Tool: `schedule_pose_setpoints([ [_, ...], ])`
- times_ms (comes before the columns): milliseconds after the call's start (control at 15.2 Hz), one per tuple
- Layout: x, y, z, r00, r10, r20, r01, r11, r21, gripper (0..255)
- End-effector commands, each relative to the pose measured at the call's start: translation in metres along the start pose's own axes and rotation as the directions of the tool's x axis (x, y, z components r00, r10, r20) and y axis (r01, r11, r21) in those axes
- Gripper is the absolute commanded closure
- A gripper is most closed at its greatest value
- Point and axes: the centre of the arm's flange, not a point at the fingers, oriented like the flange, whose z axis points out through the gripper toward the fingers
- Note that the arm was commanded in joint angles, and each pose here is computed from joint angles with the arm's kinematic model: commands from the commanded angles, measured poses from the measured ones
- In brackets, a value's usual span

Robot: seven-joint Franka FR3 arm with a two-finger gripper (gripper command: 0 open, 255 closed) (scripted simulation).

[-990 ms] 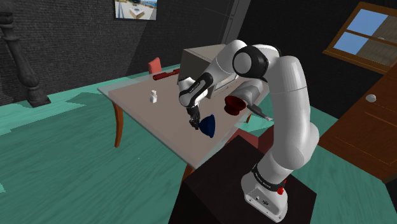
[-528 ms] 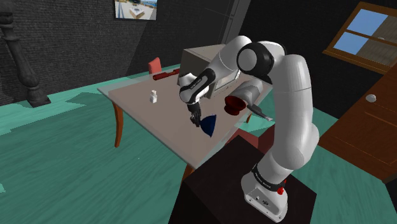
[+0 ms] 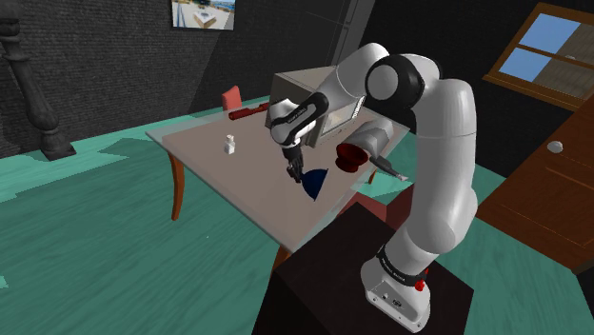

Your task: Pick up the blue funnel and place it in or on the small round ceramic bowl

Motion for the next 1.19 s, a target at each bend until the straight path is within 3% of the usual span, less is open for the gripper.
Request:
schedule_pose_setpoints([
  [0,-0.005,0.0,-0.01,1.0,0.0,0.0,0.0,1.0,0.0,255],
  [1122,-0.048,0.0,-0.088,1.0,0.0,0.0,0.0,1.0,0.0,255],
])
